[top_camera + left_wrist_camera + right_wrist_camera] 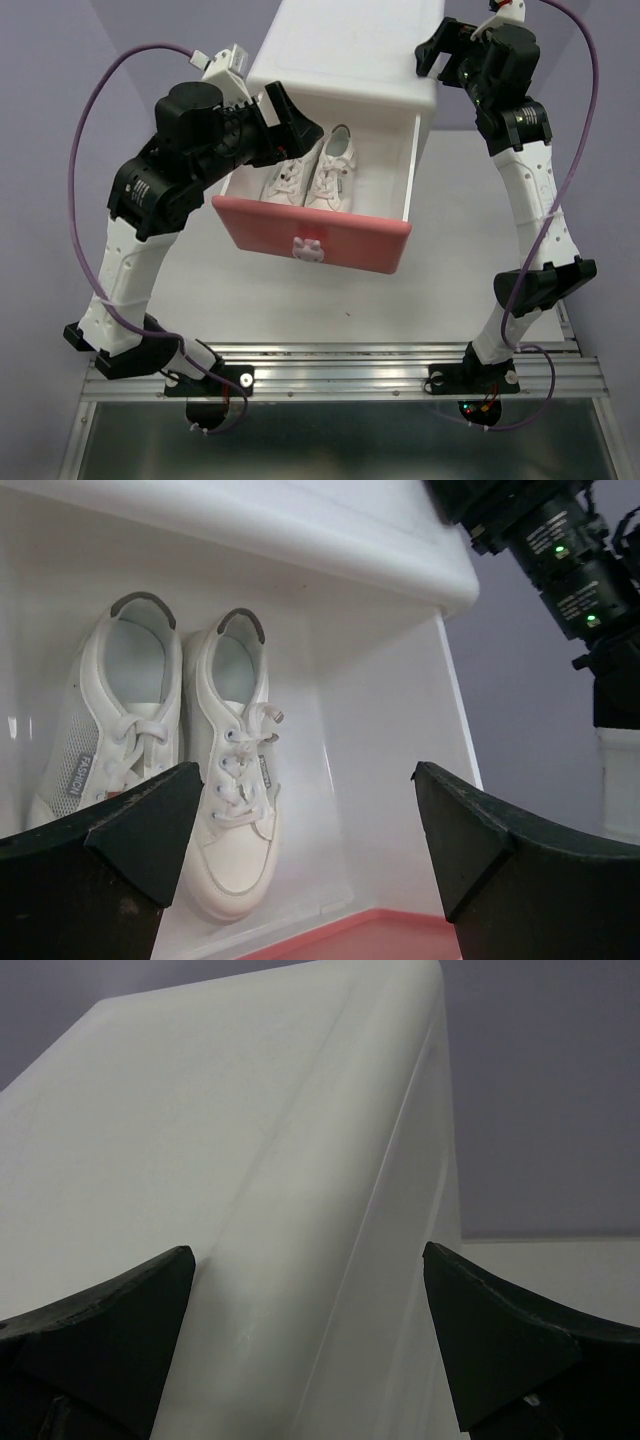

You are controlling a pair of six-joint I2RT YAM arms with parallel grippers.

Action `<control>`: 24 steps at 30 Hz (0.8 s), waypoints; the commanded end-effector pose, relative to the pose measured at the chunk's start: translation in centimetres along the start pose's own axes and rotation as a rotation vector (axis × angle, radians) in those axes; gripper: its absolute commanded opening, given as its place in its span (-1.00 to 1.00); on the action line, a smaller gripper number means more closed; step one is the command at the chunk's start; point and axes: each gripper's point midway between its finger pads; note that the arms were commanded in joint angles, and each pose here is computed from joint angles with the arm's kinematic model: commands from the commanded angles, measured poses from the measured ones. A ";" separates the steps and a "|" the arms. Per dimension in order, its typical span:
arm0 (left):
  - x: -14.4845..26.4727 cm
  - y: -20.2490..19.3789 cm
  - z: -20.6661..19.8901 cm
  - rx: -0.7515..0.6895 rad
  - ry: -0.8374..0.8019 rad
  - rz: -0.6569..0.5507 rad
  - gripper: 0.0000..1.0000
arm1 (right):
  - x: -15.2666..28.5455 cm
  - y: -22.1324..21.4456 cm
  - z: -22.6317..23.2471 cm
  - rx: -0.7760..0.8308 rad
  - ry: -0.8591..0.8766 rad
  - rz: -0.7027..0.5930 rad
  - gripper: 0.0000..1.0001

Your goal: Place and organize the shoes in the shoe cabinet

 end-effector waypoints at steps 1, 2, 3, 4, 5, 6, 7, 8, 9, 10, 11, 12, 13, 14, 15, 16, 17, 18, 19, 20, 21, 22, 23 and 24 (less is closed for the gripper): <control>4.7 3.2 -3.0 -0.084 -0.162 -0.136 0.97 | 1.6 -16.3 -4.9 0.170 -0.104 0.569 1.00; 6.0 3.6 -4.1 -0.091 -0.222 -0.157 0.97 | 1.6 -16.5 -5.0 0.173 -0.102 0.574 1.00; 6.4 3.1 -4.8 -0.095 -0.267 -0.137 0.97 | 1.6 -16.5 -5.0 0.177 -0.102 0.577 1.00; 6.7 1.7 -6.1 -0.100 -0.354 -0.062 0.97 | 1.5 -16.6 -5.0 0.184 -0.095 0.580 1.00; 7.0 0.8 -6.9 -0.091 -0.400 -0.018 0.97 | 1.5 -16.6 -5.0 0.189 -0.095 0.581 1.00; 7.4 -0.8 -7.9 -0.058 -0.472 0.075 0.97 | 1.5 -16.7 -5.1 0.196 -0.094 0.588 1.00; 7.5 -1.6 -8.1 -0.044 -0.495 0.118 0.97 | 1.5 -16.9 -5.2 0.203 -0.096 0.592 1.00; 7.8 -2.2 -8.3 -0.033 -0.507 0.151 0.90 | 1.6 -16.9 -5.4 0.211 -0.102 0.594 1.00; 8.4 -2.6 -8.4 -0.034 -0.523 0.177 0.89 | 1.6 -17.1 -5.5 0.215 -0.109 0.598 1.00; 9.6 -2.6 -8.5 -0.043 -0.534 0.170 0.89 | 1.7 -17.1 -5.6 0.220 -0.108 0.600 1.00; 10.0 -2.7 -8.4 -0.043 -0.530 0.172 0.90 | 1.8 -17.3 -5.7 0.221 -0.111 0.605 1.00; 10.8 -2.8 -8.5 -0.046 -0.539 0.177 0.91 | 1.8 -17.6 -5.7 0.220 -0.111 0.615 1.00; 11.5 -3.5 -8.3 -0.033 -0.541 0.213 0.91 | 1.8 -17.7 -5.7 0.221 -0.108 0.618 1.00; 11.4 -4.5 -8.0 -0.014 -0.537 0.260 0.91 | 1.8 -18.1 -5.7 0.219 -0.108 0.627 1.00; 11.9 -5.8 -7.8 0.005 -0.545 0.327 0.91 | 1.8 -18.1 -5.8 0.222 -0.111 0.630 1.00; 12.1 -6.6 -7.5 0.023 -0.538 0.364 0.91 | 1.8 -18.2 -5.9 0.224 -0.115 0.631 1.00; 12.8 -7.2 -7.1 0.021 -0.535 0.376 0.91 | 1.7 -18.2 -5.9 0.225 -0.115 0.631 1.00; 13.1 -7.7 -6.6 0.019 -0.524 0.392 0.91 | 1.6 -18.3 -5.9 0.226 -0.116 0.631 1.00; 13.2 -9.1 -5.7 0.025 -0.499 0.447 0.91 | 1.5 -18.3 -5.9 0.225 -0.113 0.631 1.00; 13.7 -9.8 -5.2 0.011 -0.495 0.466 0.91 | 1.5 -18.4 -5.8 0.221 -0.108 0.632 1.00; 13.9 -10.6 -4.8 0.013 -0.487 0.504 0.91 | 1.4 -18.5 -5.7 0.218 -0.103 0.635 1.00; 14.5 -11.8 -4.2 0.024 -0.471 0.569 0.91 | 1.3 -18.7 -5.6 0.214 -0.100 0.640 1.00; 14.5 -12.1 -3.9 0.019 -0.456 0.588 0.91 | 1.3 -18.9 -5.6 0.212 -0.100 0.644 1.00; 15.0 -12.0 -3.9 0.001 -0.462 0.588 0.91 | 1.3 -18.9 -5.6 0.212 -0.100 0.644 1.00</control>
Point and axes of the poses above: each gripper's point midway between its finger pads, its own x axis back along the fingers, its own z axis along the line the jaws close on, y = z × x, and after that the axes turned 4 degrees about x, right-handed
